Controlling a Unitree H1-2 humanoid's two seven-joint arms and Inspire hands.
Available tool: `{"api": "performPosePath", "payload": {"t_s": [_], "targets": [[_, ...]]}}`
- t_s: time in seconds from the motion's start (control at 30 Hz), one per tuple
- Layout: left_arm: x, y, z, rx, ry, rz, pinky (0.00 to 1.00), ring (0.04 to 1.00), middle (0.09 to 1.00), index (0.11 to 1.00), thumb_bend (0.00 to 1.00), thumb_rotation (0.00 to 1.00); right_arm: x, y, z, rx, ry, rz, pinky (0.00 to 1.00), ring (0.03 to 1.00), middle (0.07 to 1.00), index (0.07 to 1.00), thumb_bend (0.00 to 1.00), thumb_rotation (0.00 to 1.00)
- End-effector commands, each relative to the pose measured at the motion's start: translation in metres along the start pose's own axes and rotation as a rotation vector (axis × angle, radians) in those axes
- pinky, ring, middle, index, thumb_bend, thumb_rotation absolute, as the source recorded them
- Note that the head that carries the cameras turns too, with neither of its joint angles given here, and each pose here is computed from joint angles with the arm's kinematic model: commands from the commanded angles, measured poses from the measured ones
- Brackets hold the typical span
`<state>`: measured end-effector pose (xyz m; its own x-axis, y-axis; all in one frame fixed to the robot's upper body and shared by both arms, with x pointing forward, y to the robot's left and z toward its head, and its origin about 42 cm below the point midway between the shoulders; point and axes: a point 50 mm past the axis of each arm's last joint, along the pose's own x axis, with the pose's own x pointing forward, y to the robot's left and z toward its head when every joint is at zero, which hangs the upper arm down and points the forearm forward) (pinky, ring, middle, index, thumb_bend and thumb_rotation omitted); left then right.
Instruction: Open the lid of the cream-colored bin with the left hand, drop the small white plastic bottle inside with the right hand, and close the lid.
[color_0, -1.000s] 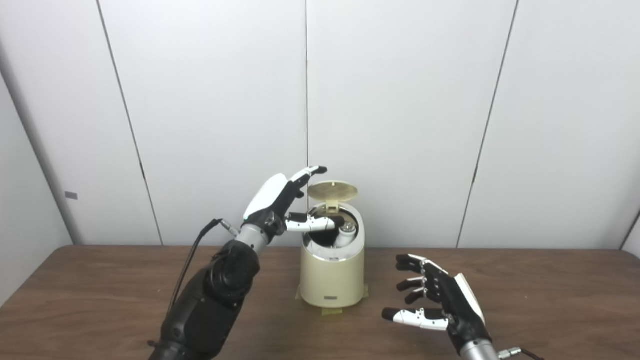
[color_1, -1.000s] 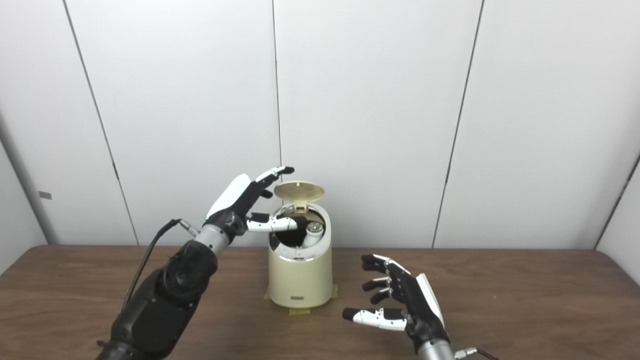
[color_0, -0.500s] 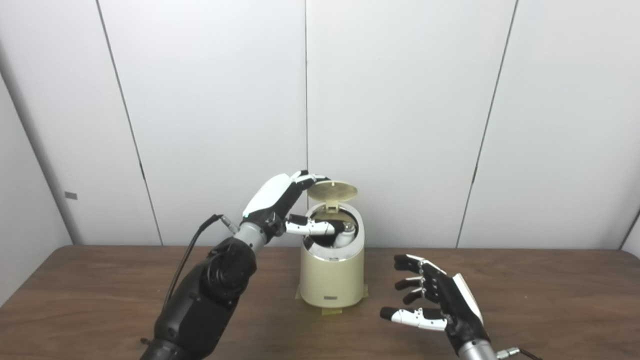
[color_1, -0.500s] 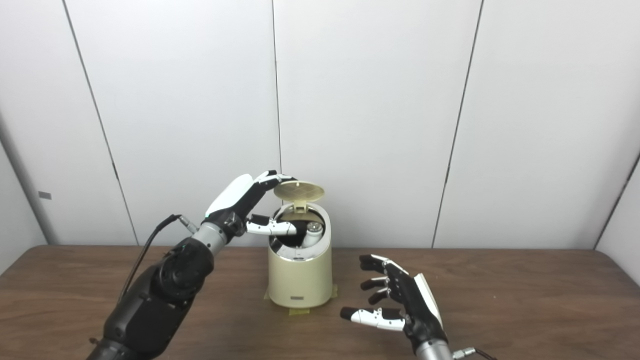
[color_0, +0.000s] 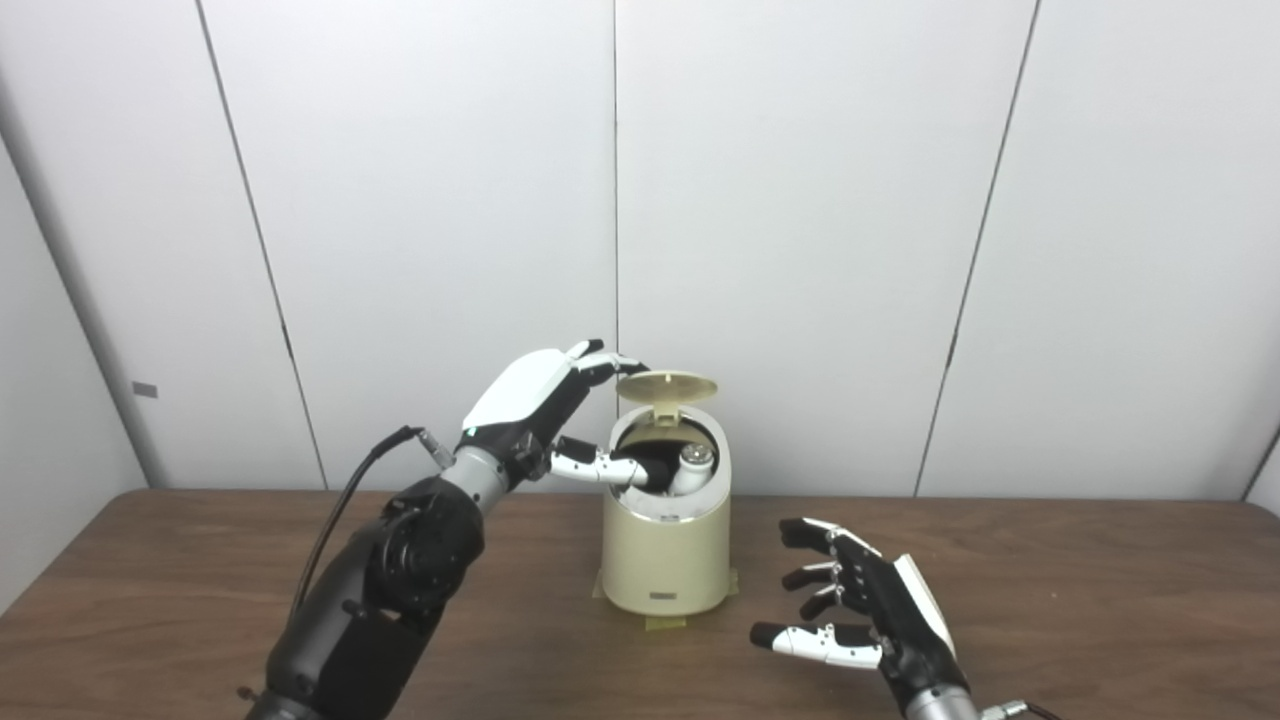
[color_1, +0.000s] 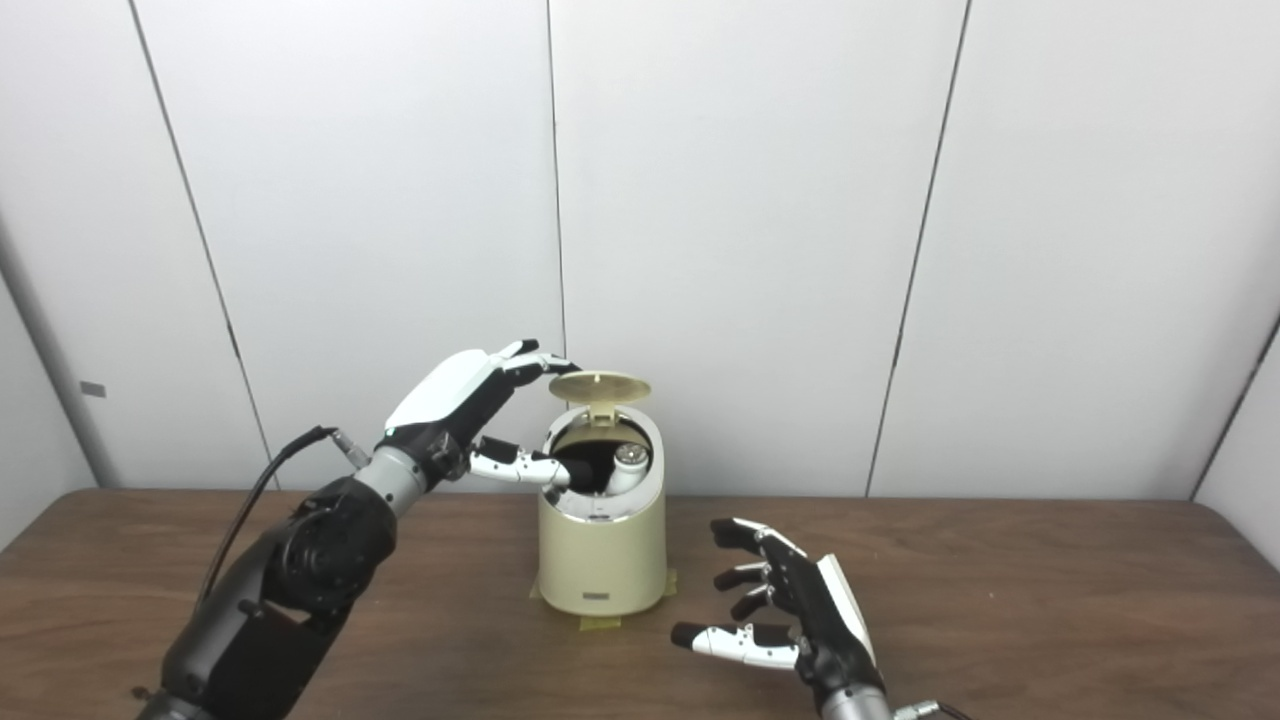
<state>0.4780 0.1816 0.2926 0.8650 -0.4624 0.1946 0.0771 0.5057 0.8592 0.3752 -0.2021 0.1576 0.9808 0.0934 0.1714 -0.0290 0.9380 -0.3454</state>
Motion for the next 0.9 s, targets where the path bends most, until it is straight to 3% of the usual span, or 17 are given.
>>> {"api": "performPosePath", "payload": {"t_s": [0.0,0.3,0.87], "targets": [[0.009,0.027,0.016,0.044,-0.063,0.059,1.0,1.0,0.884,0.831,0.89,0.44,0.012,-0.004,0.018,-0.005,-0.074,-0.016,0.46,0.623,0.779,0.756,0.77,0.22],[0.005,0.021,0.017,0.035,-0.082,0.032,1.0,1.0,0.88,0.827,0.91,0.47,0.012,-0.006,0.018,-0.014,-0.061,-0.016,0.46,0.633,0.777,0.759,0.78,0.26],[-0.003,0.01,0.022,0.092,-0.157,-0.016,1.0,1.0,0.854,0.826,0.93,0.49,0.013,-0.002,0.019,-0.017,-0.052,-0.014,0.47,0.646,0.782,0.759,0.76,0.23]]}}
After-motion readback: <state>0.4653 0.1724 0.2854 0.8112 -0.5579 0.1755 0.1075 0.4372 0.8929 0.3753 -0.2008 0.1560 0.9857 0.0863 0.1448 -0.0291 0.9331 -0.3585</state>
